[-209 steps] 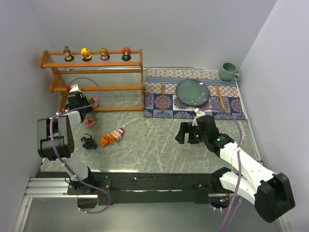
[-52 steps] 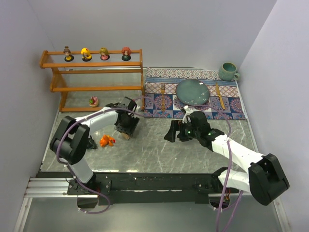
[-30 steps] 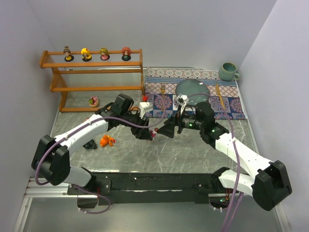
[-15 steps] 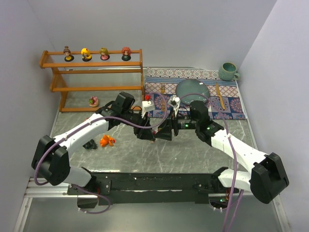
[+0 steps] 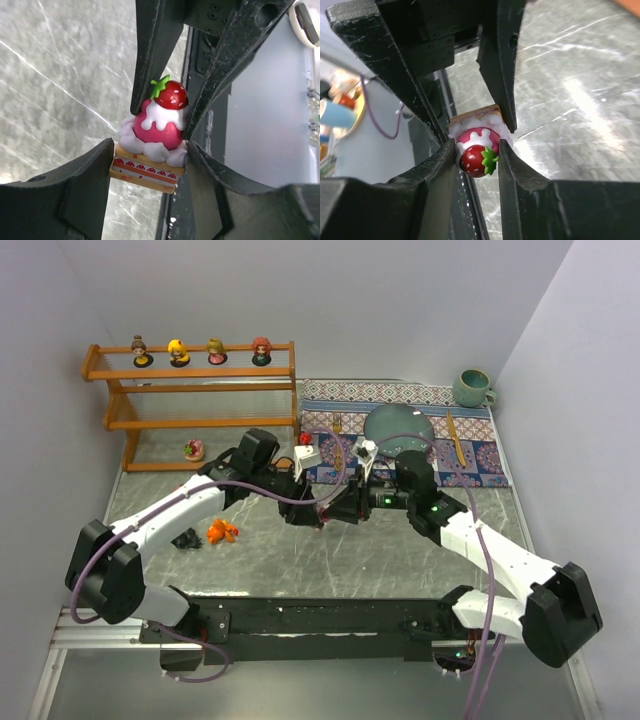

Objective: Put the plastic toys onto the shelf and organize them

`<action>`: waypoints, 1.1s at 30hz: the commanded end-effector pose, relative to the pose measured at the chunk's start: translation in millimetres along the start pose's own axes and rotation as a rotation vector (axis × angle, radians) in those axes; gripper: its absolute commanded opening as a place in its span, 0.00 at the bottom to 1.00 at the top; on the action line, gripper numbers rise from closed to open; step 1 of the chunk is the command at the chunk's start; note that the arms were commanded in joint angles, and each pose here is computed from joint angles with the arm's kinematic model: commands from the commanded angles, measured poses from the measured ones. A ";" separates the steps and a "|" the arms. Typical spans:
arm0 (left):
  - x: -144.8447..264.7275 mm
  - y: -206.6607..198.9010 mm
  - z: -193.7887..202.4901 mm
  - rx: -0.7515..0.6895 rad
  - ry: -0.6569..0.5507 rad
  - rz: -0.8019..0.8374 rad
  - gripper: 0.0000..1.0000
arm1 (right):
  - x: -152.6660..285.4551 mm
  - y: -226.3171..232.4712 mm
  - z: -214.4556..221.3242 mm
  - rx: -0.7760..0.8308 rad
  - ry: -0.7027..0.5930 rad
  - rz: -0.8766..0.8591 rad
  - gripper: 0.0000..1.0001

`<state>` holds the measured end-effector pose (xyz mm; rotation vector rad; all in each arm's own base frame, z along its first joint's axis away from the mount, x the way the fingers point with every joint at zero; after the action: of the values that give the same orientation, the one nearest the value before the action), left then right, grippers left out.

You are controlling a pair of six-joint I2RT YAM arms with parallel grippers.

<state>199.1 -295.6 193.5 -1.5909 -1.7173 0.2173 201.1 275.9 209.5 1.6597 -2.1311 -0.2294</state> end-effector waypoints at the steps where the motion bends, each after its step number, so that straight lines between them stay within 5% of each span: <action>1: 13.0 8.2 -37.1 -0.081 -0.171 -0.163 0.60 | 12.4 -12.8 -18.6 -0.027 -0.079 0.184 0.00; 7: 36.7 16.4 -50.7 -0.169 -0.381 -0.456 0.91 | 28.6 -41.4 -17.9 -0.214 -0.073 0.478 0.00; 10: 44.3 11.9 -56.7 -0.212 -0.485 -0.530 0.95 | 34.5 -52.2 -15.4 -0.332 -0.056 0.594 0.00; 19: 20.9 -3.6 -54.6 -0.400 -0.496 -0.556 0.99 | 31.4 -41.4 -31.8 -0.410 -0.003 0.697 0.00; 33: -16.6 7.0 -48.3 -0.466 -0.385 -0.535 0.92 | 26.8 -27.5 -37.4 -0.401 0.008 0.682 0.00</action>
<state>224.9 -315.3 192.9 -1.3359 -2.5044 -0.1574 228.8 240.9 206.4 0.6293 -2.2436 -0.3418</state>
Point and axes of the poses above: each gripper's point midway between its finger pads, its own x axis back along the fingers, its own y axis along the line the jaws close on, z = x × y, the point moved 1 cm from there along x, back along the fingers, and after that the axes turned 9 degrees about x, right-handed, at the moved point
